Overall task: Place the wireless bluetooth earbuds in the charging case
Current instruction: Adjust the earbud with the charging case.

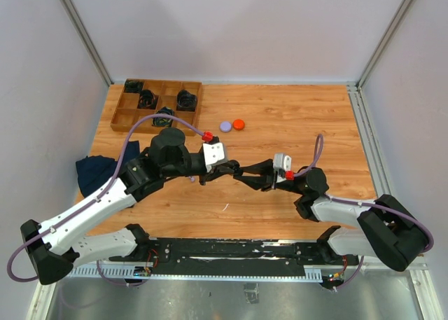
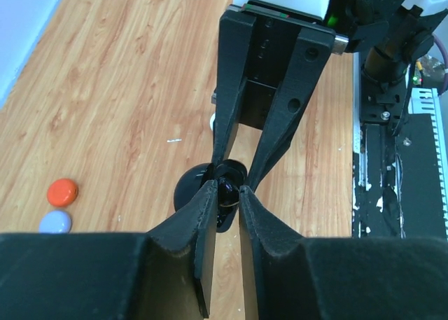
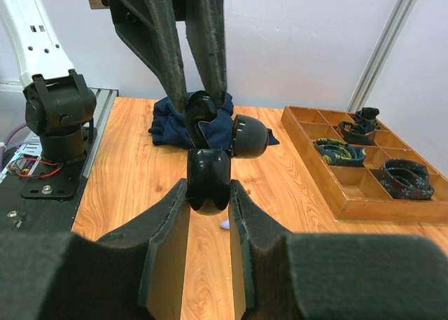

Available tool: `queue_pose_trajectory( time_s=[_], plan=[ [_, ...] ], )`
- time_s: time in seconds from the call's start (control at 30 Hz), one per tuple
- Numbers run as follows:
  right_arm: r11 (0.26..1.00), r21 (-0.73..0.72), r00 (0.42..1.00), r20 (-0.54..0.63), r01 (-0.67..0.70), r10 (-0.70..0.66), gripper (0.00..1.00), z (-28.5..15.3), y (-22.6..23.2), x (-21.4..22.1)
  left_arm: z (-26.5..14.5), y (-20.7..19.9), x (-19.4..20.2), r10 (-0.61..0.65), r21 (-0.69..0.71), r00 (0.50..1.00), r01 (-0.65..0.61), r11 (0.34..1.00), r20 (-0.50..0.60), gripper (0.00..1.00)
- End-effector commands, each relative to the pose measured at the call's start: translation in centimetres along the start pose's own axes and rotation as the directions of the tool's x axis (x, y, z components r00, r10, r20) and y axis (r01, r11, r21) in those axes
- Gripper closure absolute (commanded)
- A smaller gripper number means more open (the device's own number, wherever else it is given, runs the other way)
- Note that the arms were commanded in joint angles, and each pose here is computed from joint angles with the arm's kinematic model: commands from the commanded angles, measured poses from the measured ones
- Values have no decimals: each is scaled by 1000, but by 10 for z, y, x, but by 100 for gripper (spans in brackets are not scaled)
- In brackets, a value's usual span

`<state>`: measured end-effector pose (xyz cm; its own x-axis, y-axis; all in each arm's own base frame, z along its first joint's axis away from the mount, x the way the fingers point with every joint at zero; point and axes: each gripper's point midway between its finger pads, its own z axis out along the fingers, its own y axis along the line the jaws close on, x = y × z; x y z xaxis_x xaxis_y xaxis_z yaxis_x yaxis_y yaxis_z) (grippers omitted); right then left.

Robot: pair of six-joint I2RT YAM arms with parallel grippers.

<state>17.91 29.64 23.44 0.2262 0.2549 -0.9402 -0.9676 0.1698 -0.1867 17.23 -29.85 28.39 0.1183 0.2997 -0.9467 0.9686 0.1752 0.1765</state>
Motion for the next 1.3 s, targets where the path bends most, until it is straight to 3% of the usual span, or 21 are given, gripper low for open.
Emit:
queue_pose_trajectory(
  time_s=[0.0,0.43,0.67,0.93,1.27],
  plan=[
    [997,-36,992,105,75,-71,96,9,4,-36,1,1,5,-26,-12,999,26,1000,-25,75],
    [996,-39,990,117,80,-75,96,9,6,-41,-4,8,3,-35,-76,999,35,996,8,73],
    [996,-40,991,113,77,-72,96,9,5,-39,1,1,-2,-21,-24,999,21,999,28,71],
    [996,-41,991,113,78,-73,96,9,5,-39,4,4,0,-14,-32,999,14,999,29,57],
    [997,-36,992,106,71,-67,96,9,4,-36,-4,8,-14,-5,-73,995,12,997,96,47]
  ],
)
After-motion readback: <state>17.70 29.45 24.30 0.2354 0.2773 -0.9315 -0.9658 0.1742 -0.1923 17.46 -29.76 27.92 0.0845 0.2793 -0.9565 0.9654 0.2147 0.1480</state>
